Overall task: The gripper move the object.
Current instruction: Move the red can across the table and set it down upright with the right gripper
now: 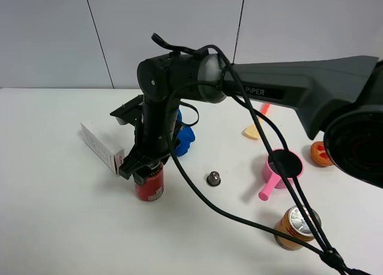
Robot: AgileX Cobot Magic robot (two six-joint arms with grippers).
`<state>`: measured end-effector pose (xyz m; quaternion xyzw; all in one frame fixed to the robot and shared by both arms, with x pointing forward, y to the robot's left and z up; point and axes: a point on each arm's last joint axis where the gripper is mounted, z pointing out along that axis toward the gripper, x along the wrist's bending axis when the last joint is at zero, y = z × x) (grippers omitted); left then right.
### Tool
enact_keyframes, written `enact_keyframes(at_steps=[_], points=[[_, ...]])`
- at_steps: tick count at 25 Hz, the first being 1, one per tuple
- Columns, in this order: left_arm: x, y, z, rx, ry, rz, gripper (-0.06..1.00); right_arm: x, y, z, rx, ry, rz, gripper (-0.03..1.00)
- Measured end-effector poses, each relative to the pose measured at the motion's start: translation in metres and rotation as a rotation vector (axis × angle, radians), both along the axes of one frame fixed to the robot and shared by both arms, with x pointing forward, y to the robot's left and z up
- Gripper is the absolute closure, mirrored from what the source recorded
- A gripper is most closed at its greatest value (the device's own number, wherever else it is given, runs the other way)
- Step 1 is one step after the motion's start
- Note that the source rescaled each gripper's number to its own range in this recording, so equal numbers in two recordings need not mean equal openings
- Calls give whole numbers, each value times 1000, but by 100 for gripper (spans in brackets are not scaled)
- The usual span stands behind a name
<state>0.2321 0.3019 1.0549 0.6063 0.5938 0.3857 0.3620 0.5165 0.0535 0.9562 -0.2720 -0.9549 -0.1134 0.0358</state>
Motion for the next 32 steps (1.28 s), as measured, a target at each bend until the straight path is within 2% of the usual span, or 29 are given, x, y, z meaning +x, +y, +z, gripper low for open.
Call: enact_keyframes(at_steps=[7,17,26,32], points=[[0,0,0,0,0,0,-6,-1,-18,47,-34,-116,-31,96],[0,0,0,0,0,0,-6,6,-43,62,-146,-136,-84,97],[0,0,0,0,0,0,-6,40,-83,75,-150,-179,-210,97],[0,0,0,0,0,0,-6,77,-117,77,-89,-239,-332,97]])
